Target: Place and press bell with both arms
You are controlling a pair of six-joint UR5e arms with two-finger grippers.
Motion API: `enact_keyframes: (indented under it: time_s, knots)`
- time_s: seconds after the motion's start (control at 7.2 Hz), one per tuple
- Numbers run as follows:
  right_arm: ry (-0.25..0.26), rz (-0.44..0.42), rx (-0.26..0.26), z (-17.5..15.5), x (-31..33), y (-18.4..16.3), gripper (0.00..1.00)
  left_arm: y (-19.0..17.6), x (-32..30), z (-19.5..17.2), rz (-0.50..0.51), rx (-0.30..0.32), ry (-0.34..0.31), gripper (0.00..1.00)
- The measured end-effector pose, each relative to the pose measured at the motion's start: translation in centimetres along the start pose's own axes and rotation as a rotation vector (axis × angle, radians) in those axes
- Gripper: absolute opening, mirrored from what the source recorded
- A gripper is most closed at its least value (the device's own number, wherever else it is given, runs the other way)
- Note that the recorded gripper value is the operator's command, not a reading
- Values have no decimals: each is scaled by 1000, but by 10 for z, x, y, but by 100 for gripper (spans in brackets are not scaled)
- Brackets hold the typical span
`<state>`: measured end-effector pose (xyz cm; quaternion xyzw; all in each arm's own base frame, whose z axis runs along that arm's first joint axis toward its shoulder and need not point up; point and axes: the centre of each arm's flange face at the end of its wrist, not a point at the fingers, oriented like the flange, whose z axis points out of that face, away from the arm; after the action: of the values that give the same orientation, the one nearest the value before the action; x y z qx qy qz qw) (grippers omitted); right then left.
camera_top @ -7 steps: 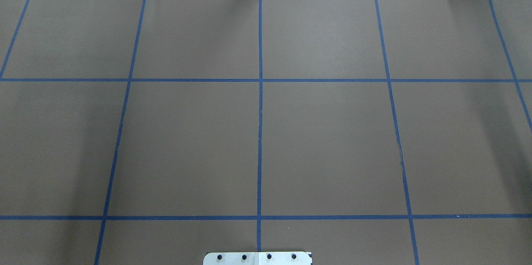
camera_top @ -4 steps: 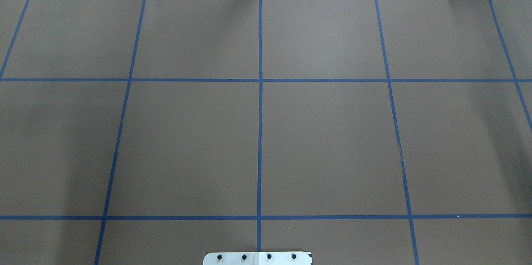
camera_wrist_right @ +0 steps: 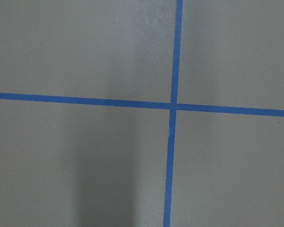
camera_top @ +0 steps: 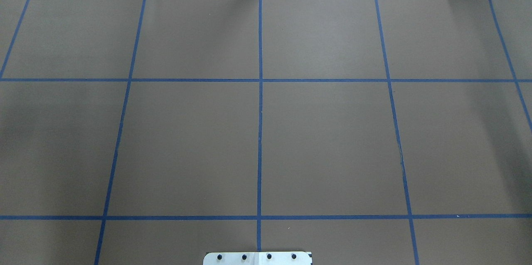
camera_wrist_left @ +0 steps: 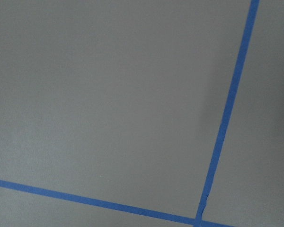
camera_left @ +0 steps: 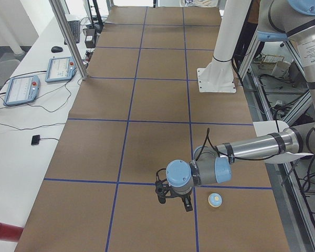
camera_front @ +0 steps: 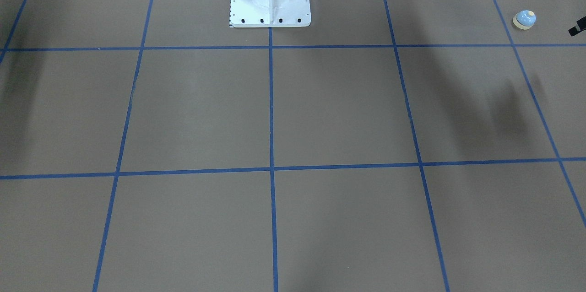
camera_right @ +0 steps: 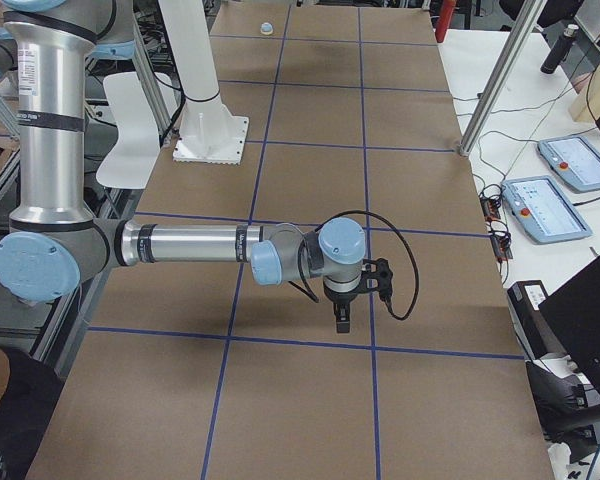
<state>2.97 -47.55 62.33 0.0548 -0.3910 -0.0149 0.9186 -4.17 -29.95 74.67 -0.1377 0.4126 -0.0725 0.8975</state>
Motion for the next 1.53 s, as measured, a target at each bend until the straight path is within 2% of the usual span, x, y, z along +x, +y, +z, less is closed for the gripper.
enact_keyframes:
  time_s: [0.28, 0.42, 0.69, 0.97, 1.53]
  knots:
    - [-5, -33, 7, 4, -8, -1, 100, -1, 29, 41, 114, -108, -40, 100]
    - [-9, -57, 21, 7, -11, 0, 100, 3, 36, 54, 134, -135, -64, 100]
    - [-8, -78, 24, 12, -16, 0, 100, 16, 31, 71, 154, -166, -108, 100]
    - [-6, -88, 12, 19, -21, 0, 100, 32, 15, 88, 164, -167, -124, 100]
    - [-6, -91, -4, 28, -21, 0, 100, 43, 20, 120, 197, -217, -157, 100]
